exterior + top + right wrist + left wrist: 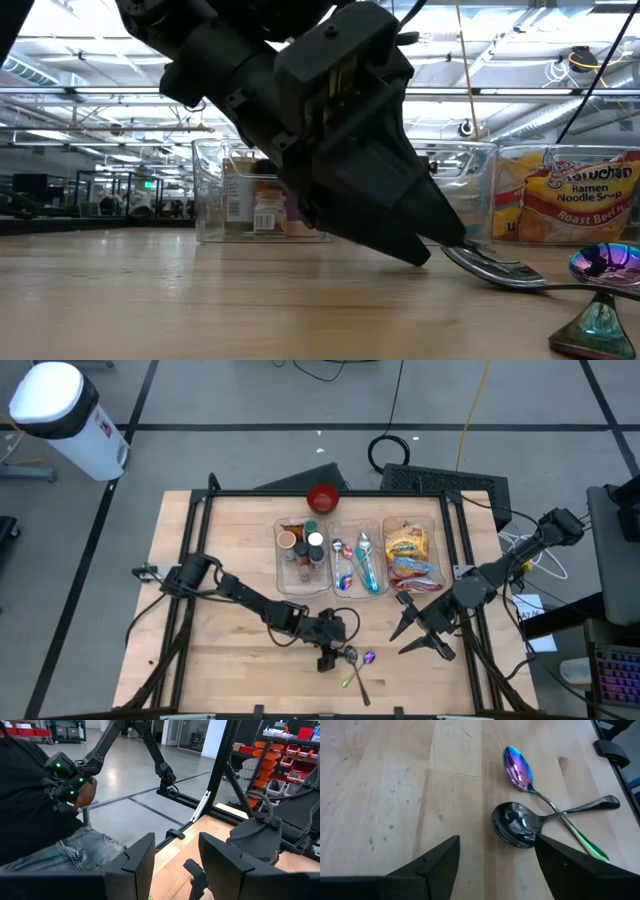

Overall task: Pick & Place Food Item
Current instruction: Put the black spoon into the middle transparent bin

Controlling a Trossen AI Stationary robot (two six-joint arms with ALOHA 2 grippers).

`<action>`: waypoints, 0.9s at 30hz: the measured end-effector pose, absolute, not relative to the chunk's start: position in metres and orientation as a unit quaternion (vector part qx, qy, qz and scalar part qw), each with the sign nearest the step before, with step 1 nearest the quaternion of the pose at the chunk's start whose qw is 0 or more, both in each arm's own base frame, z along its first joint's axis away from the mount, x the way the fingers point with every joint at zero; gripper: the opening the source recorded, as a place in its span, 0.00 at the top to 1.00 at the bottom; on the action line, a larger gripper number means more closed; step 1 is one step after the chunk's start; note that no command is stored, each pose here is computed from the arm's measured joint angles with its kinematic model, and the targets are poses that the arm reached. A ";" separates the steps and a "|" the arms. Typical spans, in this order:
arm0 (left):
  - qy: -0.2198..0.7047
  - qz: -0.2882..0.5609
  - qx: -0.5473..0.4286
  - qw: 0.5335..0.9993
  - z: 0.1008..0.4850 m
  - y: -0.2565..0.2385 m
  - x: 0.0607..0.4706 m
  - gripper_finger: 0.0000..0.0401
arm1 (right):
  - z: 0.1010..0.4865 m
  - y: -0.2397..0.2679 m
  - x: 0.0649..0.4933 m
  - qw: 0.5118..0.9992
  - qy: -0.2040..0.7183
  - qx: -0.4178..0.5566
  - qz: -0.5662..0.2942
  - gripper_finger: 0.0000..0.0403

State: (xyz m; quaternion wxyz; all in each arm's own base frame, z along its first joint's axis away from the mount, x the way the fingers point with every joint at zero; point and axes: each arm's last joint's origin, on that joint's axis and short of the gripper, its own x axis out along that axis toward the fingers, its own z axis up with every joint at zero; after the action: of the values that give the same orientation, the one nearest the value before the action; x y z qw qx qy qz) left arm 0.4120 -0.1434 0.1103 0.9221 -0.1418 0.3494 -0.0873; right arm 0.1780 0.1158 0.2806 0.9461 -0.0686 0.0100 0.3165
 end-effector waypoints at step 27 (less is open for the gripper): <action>0.331 -0.069 -0.184 0.923 0.113 -0.140 0.416 0.54 | 0.280 0.116 0.178 0.945 0.008 -0.080 0.317 0.66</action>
State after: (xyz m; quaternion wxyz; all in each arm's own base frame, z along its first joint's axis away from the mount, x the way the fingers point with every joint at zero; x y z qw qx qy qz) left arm 0.4162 -0.1397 0.1125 0.9230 -0.1845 0.3305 -0.0693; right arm 0.1780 0.1158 0.2803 0.9452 -0.0796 0.0084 0.3165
